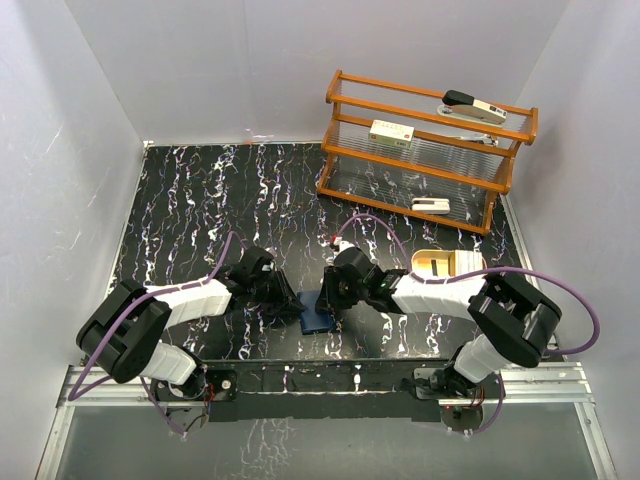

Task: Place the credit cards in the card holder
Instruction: Close the card holder at the center of the board.

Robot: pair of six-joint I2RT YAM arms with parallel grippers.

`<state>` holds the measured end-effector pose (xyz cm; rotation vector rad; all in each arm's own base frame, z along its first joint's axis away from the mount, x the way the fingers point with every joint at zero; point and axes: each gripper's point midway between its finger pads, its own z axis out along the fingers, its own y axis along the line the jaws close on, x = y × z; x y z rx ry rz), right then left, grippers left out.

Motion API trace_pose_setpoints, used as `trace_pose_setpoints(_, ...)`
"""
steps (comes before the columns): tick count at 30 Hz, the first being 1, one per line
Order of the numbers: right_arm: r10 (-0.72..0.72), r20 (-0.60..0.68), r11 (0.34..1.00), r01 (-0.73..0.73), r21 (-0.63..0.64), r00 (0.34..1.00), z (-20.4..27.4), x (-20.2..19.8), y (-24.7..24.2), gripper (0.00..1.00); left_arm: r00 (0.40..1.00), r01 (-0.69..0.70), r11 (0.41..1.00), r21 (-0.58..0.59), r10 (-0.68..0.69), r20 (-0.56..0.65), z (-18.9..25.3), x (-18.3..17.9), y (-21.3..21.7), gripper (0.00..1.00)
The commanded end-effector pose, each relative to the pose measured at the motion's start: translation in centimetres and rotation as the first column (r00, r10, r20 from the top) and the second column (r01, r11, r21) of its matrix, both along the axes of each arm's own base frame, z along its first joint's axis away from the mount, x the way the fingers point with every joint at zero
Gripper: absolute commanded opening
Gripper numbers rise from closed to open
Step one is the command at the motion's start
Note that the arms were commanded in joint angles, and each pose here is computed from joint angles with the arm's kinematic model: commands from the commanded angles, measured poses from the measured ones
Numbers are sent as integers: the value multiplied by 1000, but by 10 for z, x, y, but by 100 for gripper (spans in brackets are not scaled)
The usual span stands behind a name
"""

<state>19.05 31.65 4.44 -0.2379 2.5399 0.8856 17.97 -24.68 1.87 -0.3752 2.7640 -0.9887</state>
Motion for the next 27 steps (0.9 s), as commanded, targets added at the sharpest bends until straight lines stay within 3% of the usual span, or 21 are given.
trace_pose_setpoints(1,13,16,1000,-13,0,1000,0,-2,0,13,1000,9,1000,-1,-9,2,3,0,-3,14)
trace_pose_setpoints(27,104,41,968,-91,-233,994,-19,-18,-5,10,1000,6,1000,23,-6,5,3,7,-4,14)
